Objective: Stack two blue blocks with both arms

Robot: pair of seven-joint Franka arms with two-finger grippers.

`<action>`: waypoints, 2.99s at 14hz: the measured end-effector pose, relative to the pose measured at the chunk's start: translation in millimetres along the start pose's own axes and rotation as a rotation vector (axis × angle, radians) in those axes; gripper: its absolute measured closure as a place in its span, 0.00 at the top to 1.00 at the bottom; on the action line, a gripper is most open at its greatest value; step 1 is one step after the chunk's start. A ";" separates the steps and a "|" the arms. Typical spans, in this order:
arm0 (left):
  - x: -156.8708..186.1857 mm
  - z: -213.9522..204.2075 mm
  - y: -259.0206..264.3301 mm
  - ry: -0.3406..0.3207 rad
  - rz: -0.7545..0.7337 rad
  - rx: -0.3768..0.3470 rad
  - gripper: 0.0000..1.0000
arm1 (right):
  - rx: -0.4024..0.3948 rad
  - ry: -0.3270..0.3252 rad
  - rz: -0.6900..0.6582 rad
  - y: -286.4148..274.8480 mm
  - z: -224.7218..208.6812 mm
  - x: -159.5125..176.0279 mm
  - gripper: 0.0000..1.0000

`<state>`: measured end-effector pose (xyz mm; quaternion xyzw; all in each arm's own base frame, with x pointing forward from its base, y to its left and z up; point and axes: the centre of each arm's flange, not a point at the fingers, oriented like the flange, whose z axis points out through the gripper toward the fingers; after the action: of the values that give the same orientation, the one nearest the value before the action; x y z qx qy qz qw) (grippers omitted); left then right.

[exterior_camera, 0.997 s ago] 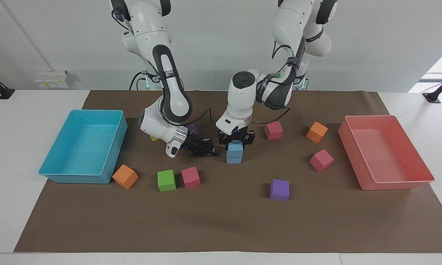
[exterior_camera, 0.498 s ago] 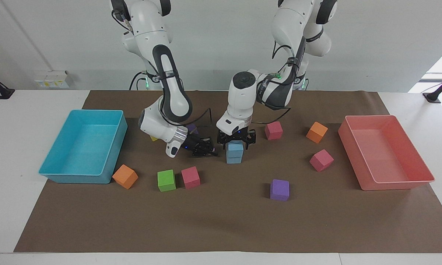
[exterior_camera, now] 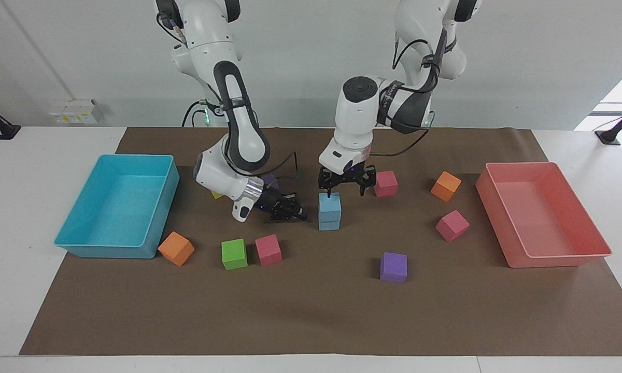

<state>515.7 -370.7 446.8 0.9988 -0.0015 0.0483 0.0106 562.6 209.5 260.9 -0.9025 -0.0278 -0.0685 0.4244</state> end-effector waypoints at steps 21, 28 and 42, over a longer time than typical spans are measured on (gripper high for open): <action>45.7 -166.9 -291.8 -0.019 0.195 0.016 1.00 | -0.652 -0.161 -0.231 -85.8 -102.4 39.5 1.00; 61.4 -202.7 -316.9 -0.118 0.166 -0.009 1.00 | -0.806 -0.164 -0.054 -100.8 -211.2 64.9 1.00; 47.2 -196.5 -318.5 -0.190 0.174 -0.011 1.00 | -0.892 -0.130 0.083 -150.6 -396.2 36.2 1.00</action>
<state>545.0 -48.2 640.2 0.9949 -0.0895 -0.0458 0.0115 542.5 0.4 630.7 -0.9999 0.0142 0.0002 -0.0063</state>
